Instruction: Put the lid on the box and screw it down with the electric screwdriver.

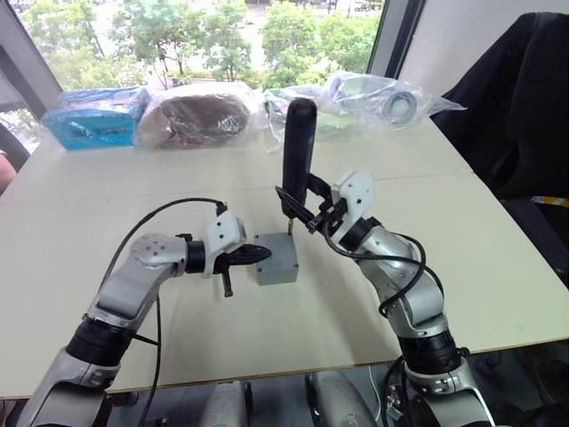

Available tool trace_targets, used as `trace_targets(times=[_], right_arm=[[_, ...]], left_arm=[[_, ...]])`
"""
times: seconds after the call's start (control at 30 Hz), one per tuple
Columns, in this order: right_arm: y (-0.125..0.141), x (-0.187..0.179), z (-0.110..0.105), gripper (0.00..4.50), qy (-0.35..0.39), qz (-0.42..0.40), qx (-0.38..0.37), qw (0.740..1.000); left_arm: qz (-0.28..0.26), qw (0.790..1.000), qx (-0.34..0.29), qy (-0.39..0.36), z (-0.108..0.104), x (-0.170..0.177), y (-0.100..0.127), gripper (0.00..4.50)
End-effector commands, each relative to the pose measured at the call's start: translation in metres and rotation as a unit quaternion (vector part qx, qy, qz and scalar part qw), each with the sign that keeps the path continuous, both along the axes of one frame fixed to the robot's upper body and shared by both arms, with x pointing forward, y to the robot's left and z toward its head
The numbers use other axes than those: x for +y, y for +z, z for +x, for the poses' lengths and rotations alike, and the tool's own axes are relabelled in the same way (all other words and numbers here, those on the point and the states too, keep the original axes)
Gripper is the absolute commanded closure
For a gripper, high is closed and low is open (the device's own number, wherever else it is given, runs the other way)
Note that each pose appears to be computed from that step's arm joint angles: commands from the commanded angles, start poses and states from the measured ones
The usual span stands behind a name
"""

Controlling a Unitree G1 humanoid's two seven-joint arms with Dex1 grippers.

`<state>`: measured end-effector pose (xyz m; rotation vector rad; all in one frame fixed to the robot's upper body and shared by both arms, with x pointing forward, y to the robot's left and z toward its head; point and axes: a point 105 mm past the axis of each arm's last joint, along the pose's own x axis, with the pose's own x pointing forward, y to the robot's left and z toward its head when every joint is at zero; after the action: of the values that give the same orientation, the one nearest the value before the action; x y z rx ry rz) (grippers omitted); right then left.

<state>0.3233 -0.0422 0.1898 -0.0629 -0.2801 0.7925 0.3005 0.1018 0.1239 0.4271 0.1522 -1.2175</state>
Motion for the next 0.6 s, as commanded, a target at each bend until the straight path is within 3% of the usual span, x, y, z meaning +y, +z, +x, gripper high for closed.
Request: trace_targets(times=[0.03, 0.27, 0.6], right_arm=[[-0.058, -0.007, 0.005, 2.62, -0.026, -0.076, 0.100, 0.992], [-0.072, -0.007, 0.004, 2.62, -0.033, -0.091, 0.132, 0.986], [-0.070, -0.005, 0.003, 2.62, -0.034, -0.083, 0.131, 0.987]], left_arm=[[0.015, 1.000, 0.010, -0.001, -0.001, 0.000, -0.010, 4.50], [0.022, 1.000, 0.010, -0.002, 0.000, 0.000, -0.014, 4.50], [0.026, 1.000, 0.012, -0.004, -0.001, 0.001, -0.016, 4.50]])
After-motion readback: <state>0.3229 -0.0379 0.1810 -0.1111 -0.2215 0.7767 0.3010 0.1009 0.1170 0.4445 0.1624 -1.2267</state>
